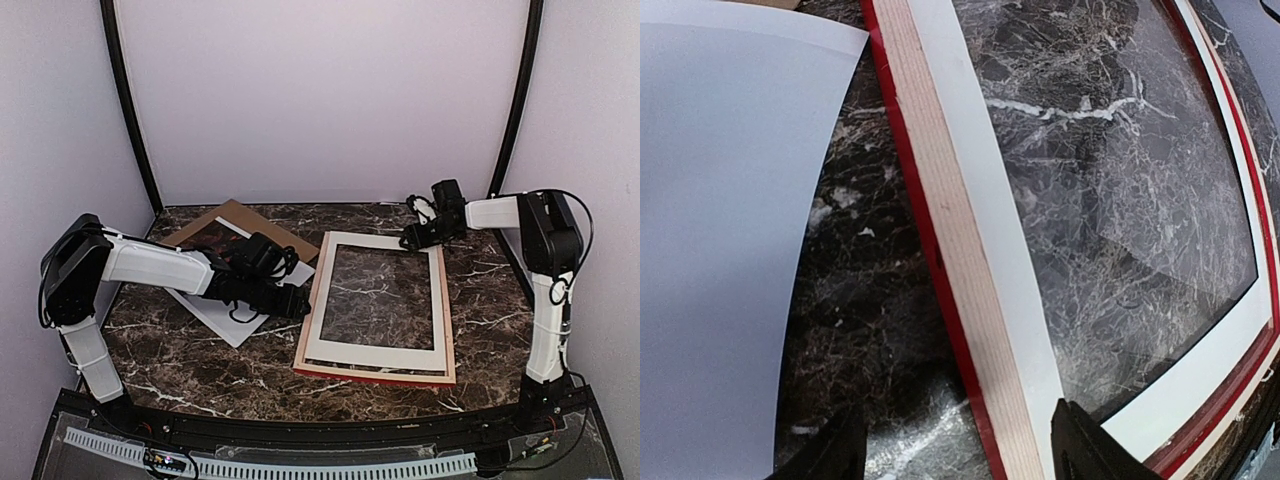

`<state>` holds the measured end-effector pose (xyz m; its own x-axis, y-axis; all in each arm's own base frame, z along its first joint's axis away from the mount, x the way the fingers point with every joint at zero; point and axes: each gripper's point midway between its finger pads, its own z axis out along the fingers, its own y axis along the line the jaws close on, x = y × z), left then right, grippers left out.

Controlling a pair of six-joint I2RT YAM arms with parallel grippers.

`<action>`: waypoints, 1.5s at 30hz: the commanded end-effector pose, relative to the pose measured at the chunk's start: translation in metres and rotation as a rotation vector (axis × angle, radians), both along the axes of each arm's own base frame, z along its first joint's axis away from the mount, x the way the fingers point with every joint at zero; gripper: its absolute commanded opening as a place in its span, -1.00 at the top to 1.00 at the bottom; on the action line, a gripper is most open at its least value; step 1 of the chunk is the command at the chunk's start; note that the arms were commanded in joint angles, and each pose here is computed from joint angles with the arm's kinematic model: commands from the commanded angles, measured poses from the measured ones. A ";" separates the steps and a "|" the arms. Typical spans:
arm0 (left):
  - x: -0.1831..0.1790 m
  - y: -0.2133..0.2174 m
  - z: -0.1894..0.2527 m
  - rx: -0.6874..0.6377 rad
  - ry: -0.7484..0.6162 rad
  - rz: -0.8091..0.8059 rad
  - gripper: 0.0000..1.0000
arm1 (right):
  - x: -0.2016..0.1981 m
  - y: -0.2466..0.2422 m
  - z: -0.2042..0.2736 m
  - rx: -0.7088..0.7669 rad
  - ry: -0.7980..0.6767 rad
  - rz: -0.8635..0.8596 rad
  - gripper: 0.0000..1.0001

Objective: Put the photo into the frame
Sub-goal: Move the mat board to the glass panel, then adjust the frame body at the center of the board.

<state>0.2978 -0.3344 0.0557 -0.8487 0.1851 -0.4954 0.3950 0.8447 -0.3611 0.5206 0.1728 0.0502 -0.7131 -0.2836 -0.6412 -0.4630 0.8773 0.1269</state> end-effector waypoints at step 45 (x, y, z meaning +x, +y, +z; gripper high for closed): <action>0.014 0.067 0.034 0.260 -0.149 0.112 -0.42 | -0.125 -0.052 0.050 -0.032 0.044 -0.324 -0.45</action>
<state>0.3070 -0.2958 0.0713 -0.8055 0.2083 -0.5547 0.3528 0.9208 -0.1666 0.4145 0.1483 0.1212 -0.7474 -0.1197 -0.6535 -0.3042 0.9361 0.1764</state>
